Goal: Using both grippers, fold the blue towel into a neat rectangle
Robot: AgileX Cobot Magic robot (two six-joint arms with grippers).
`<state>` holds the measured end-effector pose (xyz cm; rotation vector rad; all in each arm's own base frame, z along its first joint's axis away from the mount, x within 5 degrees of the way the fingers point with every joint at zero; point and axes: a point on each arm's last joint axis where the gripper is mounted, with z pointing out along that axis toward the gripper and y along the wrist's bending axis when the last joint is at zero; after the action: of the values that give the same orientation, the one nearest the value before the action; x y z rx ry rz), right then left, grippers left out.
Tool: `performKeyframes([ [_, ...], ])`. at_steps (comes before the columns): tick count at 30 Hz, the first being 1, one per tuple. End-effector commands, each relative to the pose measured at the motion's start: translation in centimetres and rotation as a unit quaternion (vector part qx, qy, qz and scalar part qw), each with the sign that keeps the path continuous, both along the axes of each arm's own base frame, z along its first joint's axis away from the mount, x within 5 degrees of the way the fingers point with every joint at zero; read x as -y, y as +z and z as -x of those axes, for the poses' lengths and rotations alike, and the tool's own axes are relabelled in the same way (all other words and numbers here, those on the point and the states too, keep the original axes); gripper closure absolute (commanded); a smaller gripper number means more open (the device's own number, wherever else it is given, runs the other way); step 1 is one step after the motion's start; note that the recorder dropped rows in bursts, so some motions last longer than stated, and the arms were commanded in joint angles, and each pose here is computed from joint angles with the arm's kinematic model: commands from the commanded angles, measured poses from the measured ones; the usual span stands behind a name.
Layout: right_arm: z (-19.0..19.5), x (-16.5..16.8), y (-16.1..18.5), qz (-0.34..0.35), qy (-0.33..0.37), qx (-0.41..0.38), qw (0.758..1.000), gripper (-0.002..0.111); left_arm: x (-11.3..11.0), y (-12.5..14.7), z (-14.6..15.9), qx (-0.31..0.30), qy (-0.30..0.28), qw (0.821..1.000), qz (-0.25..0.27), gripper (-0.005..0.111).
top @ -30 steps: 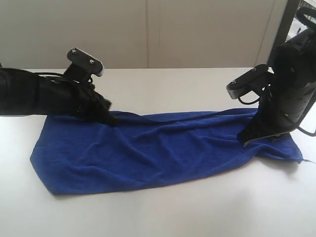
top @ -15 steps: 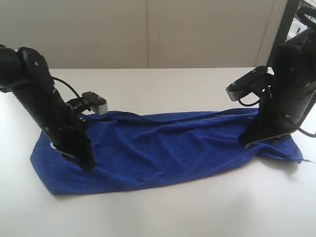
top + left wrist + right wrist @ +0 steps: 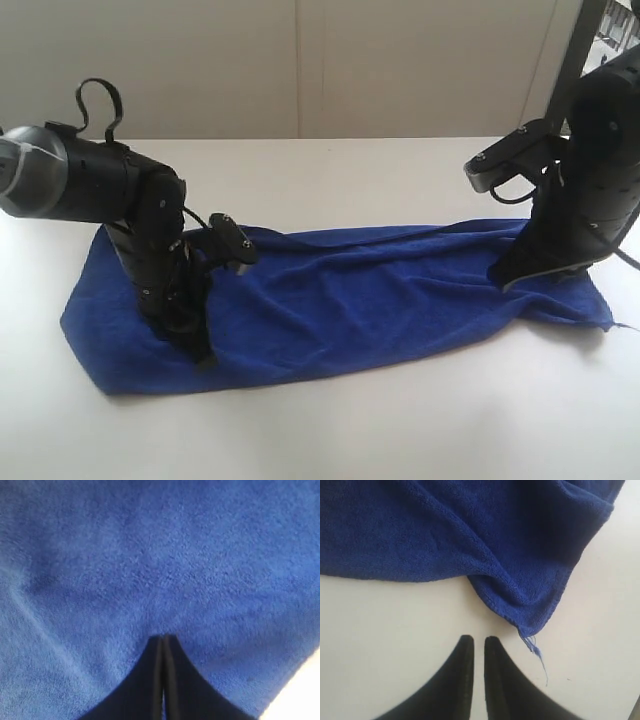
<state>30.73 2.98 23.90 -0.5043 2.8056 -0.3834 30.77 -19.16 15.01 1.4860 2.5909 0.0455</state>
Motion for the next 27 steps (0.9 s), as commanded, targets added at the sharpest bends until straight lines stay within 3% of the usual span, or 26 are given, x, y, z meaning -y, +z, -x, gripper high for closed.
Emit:
performKeyframes([
  [1, 0.2, 0.2, 0.3, 0.001, 0.003, 0.002, 1.000, 0.099, -1.6, -1.8, 1.0, -0.059, -0.009, 0.993, -0.103, 0.107],
  [7, 0.3, 0.1, 0.2, -0.002, 0.013, -0.005, 1.000, 0.099, -4.3, -1.9, 1.8, -0.045, -0.005, 0.976, -0.215, 0.107],
  [16, 0.7, -0.8, -0.1, -0.047, 0.037, -0.035, 0.998, 0.099, -5.6, -1.9, 3.1, -0.070, -0.002, 0.963, -0.260, 0.107],
  [21, 1.2, -2.1, -0.2, -0.109, 0.075, -0.062, 0.989, 0.099, -5.3, 0.2, 2.8, -0.012, 0.029, 0.976, -0.215, 0.107],
  [27, 1.7, -2.1, -0.6, -0.101, 0.106, -0.086, 0.985, 0.095, -4.1, 4.6, 2.6, 0.087, 0.052, 0.992, -0.078, 0.107],
])
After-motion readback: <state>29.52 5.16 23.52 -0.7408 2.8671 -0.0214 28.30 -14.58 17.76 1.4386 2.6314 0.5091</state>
